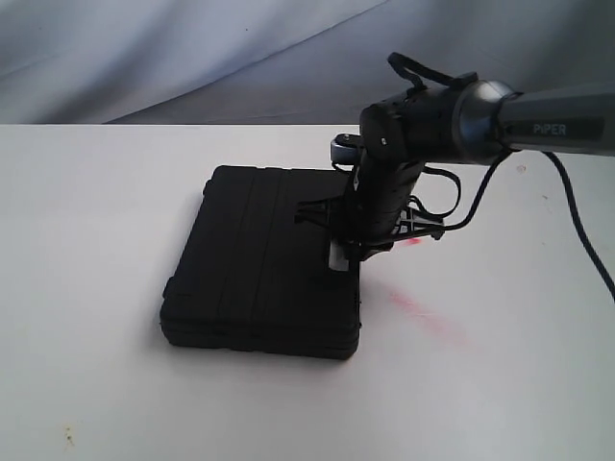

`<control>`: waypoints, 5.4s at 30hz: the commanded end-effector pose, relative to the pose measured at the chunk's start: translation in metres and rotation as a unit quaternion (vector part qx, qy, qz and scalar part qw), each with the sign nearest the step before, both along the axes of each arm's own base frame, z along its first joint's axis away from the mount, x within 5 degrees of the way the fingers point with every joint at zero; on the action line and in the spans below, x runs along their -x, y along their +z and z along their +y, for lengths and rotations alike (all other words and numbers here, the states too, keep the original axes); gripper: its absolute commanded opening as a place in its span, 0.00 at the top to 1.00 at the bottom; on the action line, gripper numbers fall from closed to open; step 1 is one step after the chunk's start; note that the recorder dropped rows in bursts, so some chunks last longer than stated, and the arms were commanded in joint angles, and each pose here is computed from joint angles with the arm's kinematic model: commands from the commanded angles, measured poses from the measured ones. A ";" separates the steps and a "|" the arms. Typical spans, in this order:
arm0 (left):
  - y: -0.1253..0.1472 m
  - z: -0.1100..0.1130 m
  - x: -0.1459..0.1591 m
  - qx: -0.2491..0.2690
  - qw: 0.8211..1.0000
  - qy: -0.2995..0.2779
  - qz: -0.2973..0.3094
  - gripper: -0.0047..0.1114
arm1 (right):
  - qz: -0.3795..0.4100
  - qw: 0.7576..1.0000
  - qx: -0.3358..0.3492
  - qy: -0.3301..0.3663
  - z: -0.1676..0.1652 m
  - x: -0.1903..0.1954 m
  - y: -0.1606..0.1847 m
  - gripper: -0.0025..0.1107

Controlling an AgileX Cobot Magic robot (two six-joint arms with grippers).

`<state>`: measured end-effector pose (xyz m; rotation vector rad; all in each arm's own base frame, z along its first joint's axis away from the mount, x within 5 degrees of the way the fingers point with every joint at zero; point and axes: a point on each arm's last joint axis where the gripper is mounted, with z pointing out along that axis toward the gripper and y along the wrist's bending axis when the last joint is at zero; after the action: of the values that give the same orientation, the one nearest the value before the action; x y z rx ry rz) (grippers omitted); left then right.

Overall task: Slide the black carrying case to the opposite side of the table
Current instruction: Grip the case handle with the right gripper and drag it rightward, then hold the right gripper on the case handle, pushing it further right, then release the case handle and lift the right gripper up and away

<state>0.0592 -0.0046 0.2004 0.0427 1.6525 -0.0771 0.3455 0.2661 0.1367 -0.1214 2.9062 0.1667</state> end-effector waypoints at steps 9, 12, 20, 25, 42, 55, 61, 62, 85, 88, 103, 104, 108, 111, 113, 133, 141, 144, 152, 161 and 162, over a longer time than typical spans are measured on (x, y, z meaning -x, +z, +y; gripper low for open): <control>-0.001 0.000 0.000 0.004 1.000 -0.002 0.001 0.96 | 0.015 0.998 0.064 0.011 -0.047 -0.008 0.020 0.98; -0.001 0.000 0.000 0.004 1.000 -0.002 0.001 0.96 | 0.013 0.996 0.089 0.009 -0.067 -0.007 0.019 0.98; -0.001 0.000 0.000 0.004 1.000 -0.002 0.001 0.96 | -0.002 0.996 0.090 -0.019 -0.118 0.003 0.015 0.98; -0.001 0.000 0.000 0.004 1.000 -0.002 0.001 0.96 | 0.003 0.995 0.102 -0.015 -0.141 -0.001 0.018 0.98; -0.001 0.000 0.000 0.004 1.000 -0.002 0.001 0.96 | 0.002 0.992 0.126 0.017 -0.172 -0.011 0.018 0.98; -0.001 0.000 0.000 0.004 1.000 -0.002 0.001 0.96 | -0.002 0.991 0.128 0.023 -0.174 -0.012 0.019 0.98; -0.001 0.000 0.000 0.004 1.000 -0.002 0.001 0.96 | 0.002 0.992 0.125 0.016 -0.183 -0.014 0.018 0.98; -0.001 0.000 0.000 0.004 1.000 -0.002 0.001 0.96 | 0.003 0.992 0.123 0.015 -0.183 -0.014 0.018 0.98; -0.001 0.000 0.000 0.004 1.000 -0.002 0.001 0.96 | 0.004 0.993 0.116 0.006 -0.191 -0.016 0.018 0.98; -0.001 0.000 0.000 0.004 1.000 -0.002 0.001 0.96 | 0.004 0.993 0.116 0.006 -0.191 -0.016 0.018 0.98; -0.001 0.000 0.000 0.004 1.000 -0.002 0.001 0.96 | 0.004 0.993 0.119 0.003 -0.195 -0.017 0.018 0.98; -0.001 0.000 0.000 0.004 1.000 -0.002 0.001 0.96 | 0.004 0.993 0.119 0.003 -0.195 -0.017 0.018 0.98; -0.001 0.000 0.000 0.004 1.000 -0.002 0.001 0.96 | 0.004 0.993 0.119 0.003 -0.195 -0.017 0.018 0.98; -0.001 0.000 0.000 0.004 1.000 -0.002 0.001 0.96 | 0.003 0.993 0.118 0.003 -0.195 -0.017 0.018 0.98; -0.001 0.000 0.000 0.004 1.000 -0.002 0.001 0.96 | 0.003 0.993 0.118 0.003 -0.195 -0.017 0.018 0.98; -0.001 0.000 0.000 0.004 1.000 -0.002 0.001 0.96 | 0.003 0.993 0.115 -0.012 -0.195 -0.017 0.018 0.67; -0.001 0.000 0.000 0.004 1.000 -0.002 0.001 0.96 | -0.003 0.994 0.111 -0.017 -0.195 -0.018 0.020 0.64; -0.001 0.000 0.000 0.004 1.000 -0.002 0.001 0.96 | -0.022 0.994 0.104 -0.024 -0.194 -0.019 0.028 0.64; -0.001 0.000 0.000 0.004 1.000 -0.002 0.001 0.96 | -0.094 0.992 0.080 -0.029 -0.194 -0.017 0.067 0.64; -0.001 0.000 0.000 0.004 1.000 -0.002 0.001 0.96 | -0.223 0.974 0.039 -0.026 -0.193 -0.006 0.131 0.81; -0.001 0.000 0.000 0.004 1.000 -0.002 0.001 0.96 | -0.241 0.970 0.033 -0.020 -0.191 -0.004 0.137 0.84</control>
<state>0.0592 -0.0046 0.2004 0.0427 1.6525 -0.0771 0.3543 0.0750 0.2560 -0.0800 2.5254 -0.0062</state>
